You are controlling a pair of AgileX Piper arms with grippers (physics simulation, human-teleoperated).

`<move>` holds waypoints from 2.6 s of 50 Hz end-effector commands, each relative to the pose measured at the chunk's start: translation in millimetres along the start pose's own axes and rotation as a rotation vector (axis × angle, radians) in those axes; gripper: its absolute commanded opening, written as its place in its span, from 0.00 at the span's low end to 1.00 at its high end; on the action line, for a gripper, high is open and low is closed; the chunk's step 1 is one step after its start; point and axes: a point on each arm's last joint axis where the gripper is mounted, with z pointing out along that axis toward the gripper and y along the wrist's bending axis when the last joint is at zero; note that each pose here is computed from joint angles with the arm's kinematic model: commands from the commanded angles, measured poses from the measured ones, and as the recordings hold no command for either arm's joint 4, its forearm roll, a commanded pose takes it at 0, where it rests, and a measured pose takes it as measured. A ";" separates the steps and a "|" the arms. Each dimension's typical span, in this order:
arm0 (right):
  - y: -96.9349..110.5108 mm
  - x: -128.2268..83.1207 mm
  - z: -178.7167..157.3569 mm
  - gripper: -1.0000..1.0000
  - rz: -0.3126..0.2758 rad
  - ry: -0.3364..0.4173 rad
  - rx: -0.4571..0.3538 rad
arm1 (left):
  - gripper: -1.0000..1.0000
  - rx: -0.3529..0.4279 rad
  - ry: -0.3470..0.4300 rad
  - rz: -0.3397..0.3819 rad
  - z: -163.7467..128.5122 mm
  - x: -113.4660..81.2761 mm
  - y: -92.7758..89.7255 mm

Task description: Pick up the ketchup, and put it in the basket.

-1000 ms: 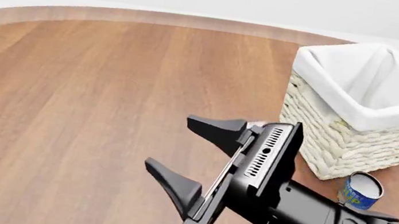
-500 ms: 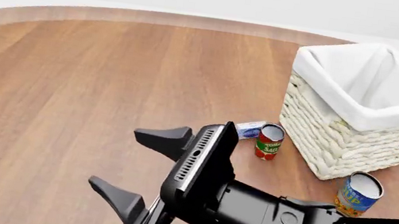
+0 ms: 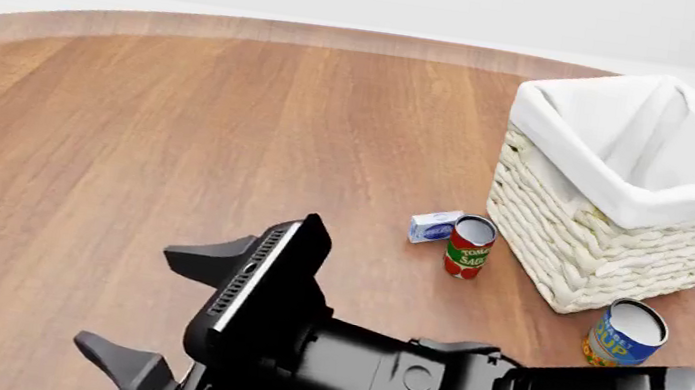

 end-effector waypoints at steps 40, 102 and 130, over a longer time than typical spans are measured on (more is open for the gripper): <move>41.5 10.2 39.1 1.00 0.156 0.072 -0.107 | 1.00 0.000 0.000 0.000 0.0 0.0 0.0; 51.2 47.8 87.9 1.00 0.174 0.177 -0.105 | 1.00 0.000 0.000 0.000 0.0 0.0 0.0; 66.8 46.4 89.6 1.00 0.176 0.177 -0.141 | 1.00 0.000 0.000 0.000 0.0 0.0 0.0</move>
